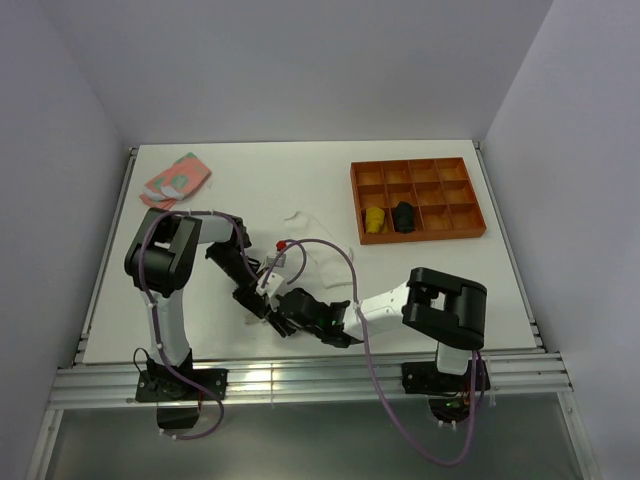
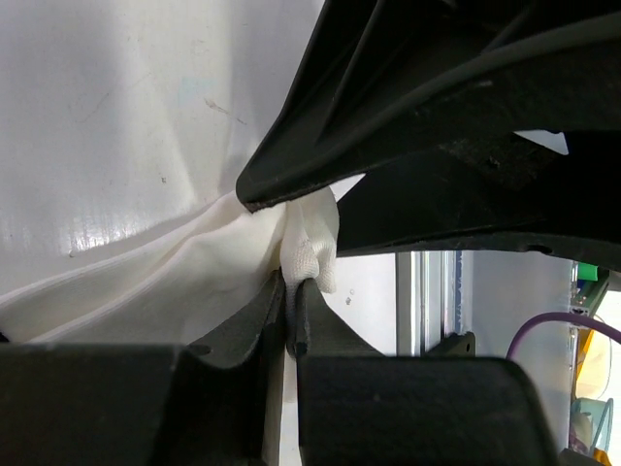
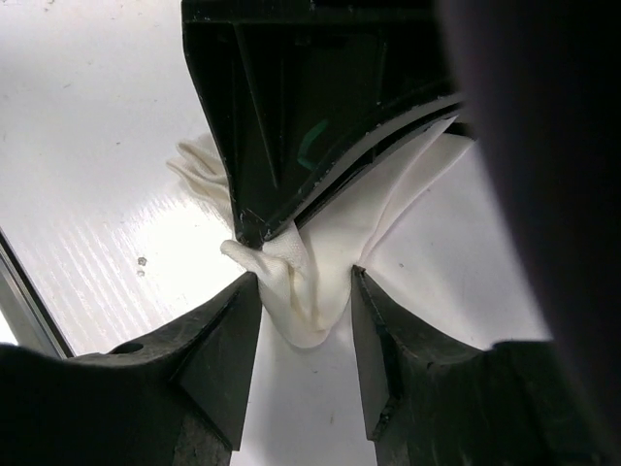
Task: Roll the socks
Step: Roll the sock at the center of the board.
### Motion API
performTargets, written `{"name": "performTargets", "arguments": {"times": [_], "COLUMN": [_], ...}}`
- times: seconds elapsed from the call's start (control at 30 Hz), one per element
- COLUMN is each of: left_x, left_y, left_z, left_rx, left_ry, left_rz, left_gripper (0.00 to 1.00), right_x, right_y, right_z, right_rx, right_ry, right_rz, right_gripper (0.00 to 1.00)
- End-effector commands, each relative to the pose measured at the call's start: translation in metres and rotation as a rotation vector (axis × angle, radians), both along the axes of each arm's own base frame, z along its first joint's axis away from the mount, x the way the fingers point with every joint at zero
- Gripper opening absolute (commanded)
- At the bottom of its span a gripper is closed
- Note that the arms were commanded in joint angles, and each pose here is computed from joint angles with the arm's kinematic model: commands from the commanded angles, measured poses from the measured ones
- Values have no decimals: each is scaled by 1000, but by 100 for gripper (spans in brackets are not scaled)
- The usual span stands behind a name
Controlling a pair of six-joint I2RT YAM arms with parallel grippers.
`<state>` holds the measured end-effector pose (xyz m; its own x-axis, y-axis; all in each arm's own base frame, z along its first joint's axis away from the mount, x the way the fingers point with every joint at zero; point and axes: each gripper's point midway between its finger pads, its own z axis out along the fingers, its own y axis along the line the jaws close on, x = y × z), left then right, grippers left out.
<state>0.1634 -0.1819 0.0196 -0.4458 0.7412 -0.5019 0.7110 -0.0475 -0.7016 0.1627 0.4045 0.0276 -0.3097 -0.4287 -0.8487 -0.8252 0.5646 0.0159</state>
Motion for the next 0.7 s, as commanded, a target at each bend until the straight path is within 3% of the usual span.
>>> {"name": "performTargets", "arguments": {"times": [0.0, 0.27, 0.67], "left_x": [2, 4, 15], "left_y": [-2, -3, -11], "left_z": [5, 7, 13], "left_rx": [-29, -28, -35], "left_ry": [-8, -13, -63], "left_rz": [-21, -18, 40], "left_gripper": [0, 0, 1], "right_x": [6, 4, 4], "right_y": [19, 24, 12], "right_z": [17, 13, 3], "right_rx": [73, 87, 107], "right_ry": [-32, -6, 55], "right_rz": [-3, 1, -65], "right_gripper": [48, 40, 9]}}
